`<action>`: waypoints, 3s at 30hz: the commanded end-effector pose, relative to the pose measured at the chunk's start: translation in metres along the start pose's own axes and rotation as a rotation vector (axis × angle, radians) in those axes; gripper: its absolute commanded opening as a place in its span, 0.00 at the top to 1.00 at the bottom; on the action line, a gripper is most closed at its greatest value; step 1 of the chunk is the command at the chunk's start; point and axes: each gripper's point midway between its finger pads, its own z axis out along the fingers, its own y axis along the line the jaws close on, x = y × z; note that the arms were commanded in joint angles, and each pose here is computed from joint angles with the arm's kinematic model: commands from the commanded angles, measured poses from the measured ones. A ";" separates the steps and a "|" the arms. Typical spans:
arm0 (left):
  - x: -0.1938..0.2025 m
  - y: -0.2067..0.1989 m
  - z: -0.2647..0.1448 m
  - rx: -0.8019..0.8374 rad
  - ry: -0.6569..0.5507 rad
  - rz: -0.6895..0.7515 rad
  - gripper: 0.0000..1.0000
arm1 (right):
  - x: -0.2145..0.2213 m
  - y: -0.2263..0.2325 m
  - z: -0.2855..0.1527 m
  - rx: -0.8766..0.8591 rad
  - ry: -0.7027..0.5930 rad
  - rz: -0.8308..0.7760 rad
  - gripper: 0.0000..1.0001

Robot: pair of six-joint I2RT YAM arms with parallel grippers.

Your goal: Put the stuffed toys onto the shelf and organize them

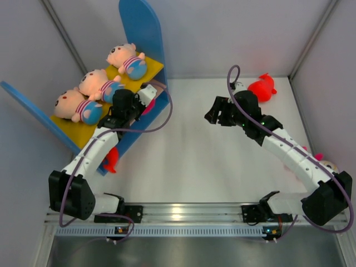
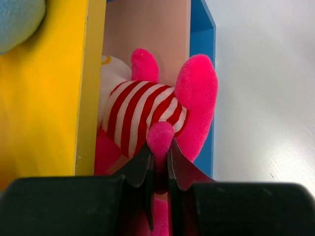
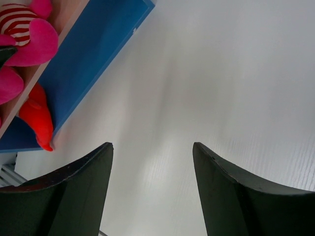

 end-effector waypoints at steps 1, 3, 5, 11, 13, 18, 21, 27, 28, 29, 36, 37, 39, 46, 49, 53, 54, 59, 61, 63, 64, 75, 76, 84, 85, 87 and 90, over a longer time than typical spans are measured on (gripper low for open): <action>-0.009 0.024 -0.012 -0.125 -0.032 -0.066 1.00 | -0.010 0.004 -0.007 -0.015 -0.043 -0.008 0.34; 0.000 0.023 -0.011 -0.138 -0.006 -0.071 1.00 | -0.009 0.004 -0.007 -0.014 -0.040 -0.010 0.34; 0.007 0.027 -0.011 -0.169 0.022 -0.079 1.00 | -0.010 0.004 -0.008 -0.012 -0.041 -0.012 0.34; 0.015 0.030 -0.011 -0.211 0.032 -0.088 1.00 | -0.011 0.003 -0.010 -0.007 -0.049 -0.022 0.34; 0.014 0.031 -0.011 -0.216 0.032 -0.094 0.98 | -0.011 0.003 -0.011 -0.008 -0.048 -0.023 0.34; 0.000 0.034 -0.018 -0.212 -0.014 -0.107 0.76 | -0.011 0.003 -0.012 -0.006 -0.048 -0.027 0.34; -0.011 0.037 -0.026 -0.204 -0.041 -0.109 0.63 | -0.011 0.003 -0.011 -0.004 -0.047 -0.027 0.34; -0.025 0.038 -0.037 -0.180 -0.073 -0.118 0.52 | -0.010 -0.003 -0.007 0.021 -0.043 -0.022 0.33; -0.026 0.039 -0.039 -0.180 -0.078 -0.118 0.52 | -0.008 -0.004 -0.008 0.025 -0.036 -0.020 0.32; -0.030 0.040 -0.041 -0.179 -0.084 -0.117 0.52 | -0.010 -0.010 -0.006 0.059 -0.046 -0.009 0.32; -0.044 0.038 -0.051 -0.140 -0.123 -0.125 0.46 | -0.021 -0.096 -0.024 0.382 -0.136 0.125 0.18; -0.046 0.037 -0.052 -0.131 -0.128 -0.123 0.44 | -0.013 -0.117 -0.031 0.460 -0.128 0.147 0.13; -0.051 0.035 -0.056 -0.116 -0.145 -0.134 0.43 | -0.017 -0.167 -0.057 0.655 -0.209 0.254 0.09; -0.065 0.011 -0.065 0.035 -0.182 -0.160 0.39 | 0.016 -0.288 -0.174 1.117 -0.482 0.653 0.01; -0.072 -0.001 -0.071 0.113 -0.201 -0.155 0.39 | 0.042 -0.323 -0.216 1.287 -0.597 0.808 0.01; -0.078 -0.015 -0.081 0.195 -0.202 -0.150 0.39 | 0.070 -0.357 -0.246 1.450 -0.631 0.933 0.01; -0.080 -0.016 -0.083 0.204 -0.203 -0.148 0.39 | 0.074 -0.365 -0.253 1.489 -0.624 0.955 0.01; -0.086 -0.025 -0.091 0.260 -0.214 -0.137 0.39 | 0.107 -0.394 -0.258 1.641 -0.454 1.049 0.00; -0.085 -0.028 -0.092 0.270 -0.209 -0.132 0.39 | 0.118 -0.402 -0.257 1.665 -0.425 1.068 0.01; -0.084 -0.029 -0.092 0.278 -0.208 -0.131 0.39 | 0.128 -0.413 -0.256 1.689 -0.405 1.081 0.00; -0.084 -0.030 -0.091 0.279 -0.206 -0.131 0.39 | 0.131 -0.417 -0.256 1.694 -0.397 1.077 0.01; -0.084 -0.047 -0.105 0.374 -0.196 -0.125 0.39 | 0.129 -0.443 -0.228 1.531 -0.312 0.921 0.79; -0.085 -0.050 -0.109 0.394 -0.203 -0.122 0.39 | 0.130 -0.443 -0.226 1.524 -0.299 0.915 0.95; -0.063 -0.088 -0.134 0.573 -0.170 0.002 0.37 | 0.064 -0.400 -0.189 1.177 -0.349 0.620 1.00; -0.060 -0.090 -0.138 0.587 -0.178 0.037 0.35 | 0.043 -0.387 -0.184 1.114 -0.389 0.544 1.00; -0.054 -0.099 -0.146 0.637 -0.170 0.061 0.34 | 0.007 -0.348 -0.152 0.933 -0.372 0.404 1.00; -0.049 -0.107 -0.156 0.681 -0.185 0.117 0.32 | -0.032 -0.276 -0.104 0.664 -0.254 0.178 1.00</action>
